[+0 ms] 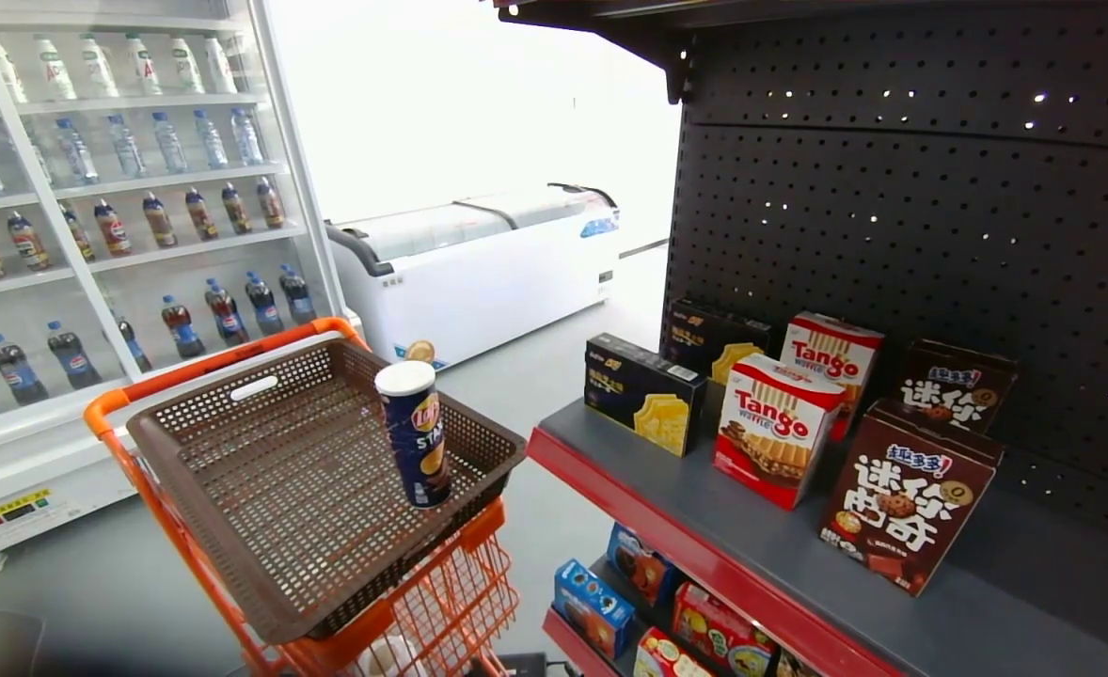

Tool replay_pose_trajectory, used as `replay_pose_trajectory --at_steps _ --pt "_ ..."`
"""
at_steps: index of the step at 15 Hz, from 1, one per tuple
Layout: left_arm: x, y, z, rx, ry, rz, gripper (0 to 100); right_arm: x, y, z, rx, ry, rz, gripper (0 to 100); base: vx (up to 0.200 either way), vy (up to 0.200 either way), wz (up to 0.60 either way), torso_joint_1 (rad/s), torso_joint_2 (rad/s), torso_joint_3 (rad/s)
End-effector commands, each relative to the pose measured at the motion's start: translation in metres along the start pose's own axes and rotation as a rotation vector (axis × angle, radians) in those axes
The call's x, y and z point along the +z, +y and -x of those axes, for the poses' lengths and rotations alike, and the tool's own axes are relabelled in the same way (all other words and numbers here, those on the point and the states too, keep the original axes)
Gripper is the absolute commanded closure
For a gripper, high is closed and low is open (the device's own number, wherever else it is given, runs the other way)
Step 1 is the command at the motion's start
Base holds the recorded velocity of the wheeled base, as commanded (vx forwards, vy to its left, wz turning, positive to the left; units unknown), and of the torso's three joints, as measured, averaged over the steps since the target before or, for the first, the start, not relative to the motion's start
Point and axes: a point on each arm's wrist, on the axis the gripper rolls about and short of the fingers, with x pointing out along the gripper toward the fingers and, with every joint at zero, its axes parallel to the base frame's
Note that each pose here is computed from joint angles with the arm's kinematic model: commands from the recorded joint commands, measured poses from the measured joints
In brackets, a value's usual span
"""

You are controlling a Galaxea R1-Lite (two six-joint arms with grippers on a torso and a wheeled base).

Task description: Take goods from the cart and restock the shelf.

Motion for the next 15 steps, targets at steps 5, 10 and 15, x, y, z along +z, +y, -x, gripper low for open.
replay_pose_trajectory --at_steps 5,10,15 --pt "0.067 0.025 -0.148 0.028 0.304 -0.007 0 0.0 0.0 0.0 0.0 -0.001 0.0 0 0.0 0.0 0.0 0.0 0.0 0.0" --pt "0.038 0.033 -0.23 0.009 0.436 0.001 0 0.0 0.0 0.0 0.0 -0.001 0.0 0 0.0 0.0 0.0 0.0 0.0 0.0" --pt "0.016 0.033 -0.297 -0.015 0.405 -0.023 0 0.0 0.0 0.0 0.0 -0.001 0.0 0 0.0 0.0 0.0 0.0 0.0 0.0"
